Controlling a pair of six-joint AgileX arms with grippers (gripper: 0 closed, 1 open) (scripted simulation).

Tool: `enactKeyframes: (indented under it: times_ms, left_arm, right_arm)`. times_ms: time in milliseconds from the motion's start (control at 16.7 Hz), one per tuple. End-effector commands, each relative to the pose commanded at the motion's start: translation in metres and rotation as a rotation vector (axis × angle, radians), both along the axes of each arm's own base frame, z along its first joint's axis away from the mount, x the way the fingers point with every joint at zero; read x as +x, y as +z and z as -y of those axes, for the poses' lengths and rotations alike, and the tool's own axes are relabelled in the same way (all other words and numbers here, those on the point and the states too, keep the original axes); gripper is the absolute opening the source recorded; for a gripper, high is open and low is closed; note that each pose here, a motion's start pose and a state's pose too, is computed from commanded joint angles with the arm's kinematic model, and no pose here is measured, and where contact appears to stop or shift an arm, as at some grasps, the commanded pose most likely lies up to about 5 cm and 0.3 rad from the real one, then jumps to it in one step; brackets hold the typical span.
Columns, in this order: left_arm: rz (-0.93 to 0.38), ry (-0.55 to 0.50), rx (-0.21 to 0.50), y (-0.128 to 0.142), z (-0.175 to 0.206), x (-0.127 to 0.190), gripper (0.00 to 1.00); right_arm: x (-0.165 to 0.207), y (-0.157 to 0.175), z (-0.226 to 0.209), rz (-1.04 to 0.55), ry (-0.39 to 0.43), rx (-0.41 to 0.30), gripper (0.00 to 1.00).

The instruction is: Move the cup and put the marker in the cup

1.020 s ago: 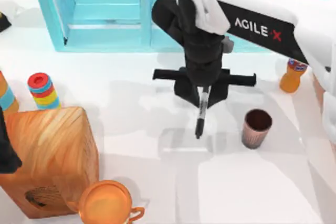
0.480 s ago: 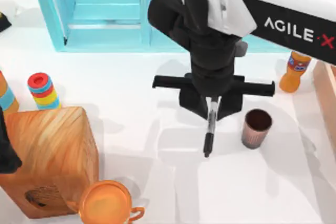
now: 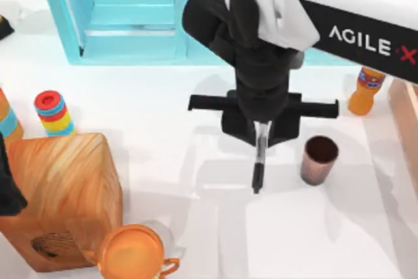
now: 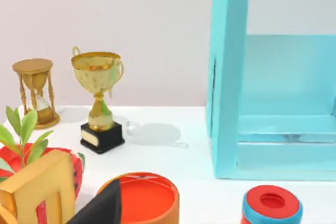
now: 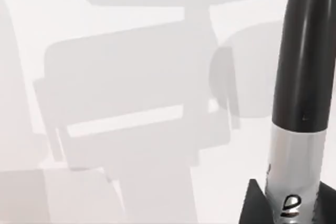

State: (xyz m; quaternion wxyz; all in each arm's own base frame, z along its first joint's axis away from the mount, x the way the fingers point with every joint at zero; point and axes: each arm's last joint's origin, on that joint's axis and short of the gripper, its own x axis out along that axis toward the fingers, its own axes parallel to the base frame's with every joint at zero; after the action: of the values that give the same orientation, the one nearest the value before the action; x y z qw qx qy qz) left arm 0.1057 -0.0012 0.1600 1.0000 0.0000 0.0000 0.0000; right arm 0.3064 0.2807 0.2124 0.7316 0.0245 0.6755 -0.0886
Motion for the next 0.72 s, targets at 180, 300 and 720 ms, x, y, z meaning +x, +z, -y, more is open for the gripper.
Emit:
enactKeyframes:
  times_ms: [180, 300, 720]
  left_arm:
    - [0.000, 0.000, 0.000, 0.000, 0.000, 0.000, 1.00]
    - [0.000, 0.000, 0.000, 0.000, 0.000, 0.000, 1.00]
    - [0.000, 0.000, 0.000, 0.000, 0.000, 0.000, 1.00]
  right_arm:
    - [-0.002, -0.007, -0.006, 0.117, 0.088, 0.009, 0.00]
    - [-0.005, -0.012, -0.012, 0.227, 0.163, 0.012, 0.00]
    - [-0.029, -0.025, -0.030, 0.757, 0.399, -0.035, 0.00]
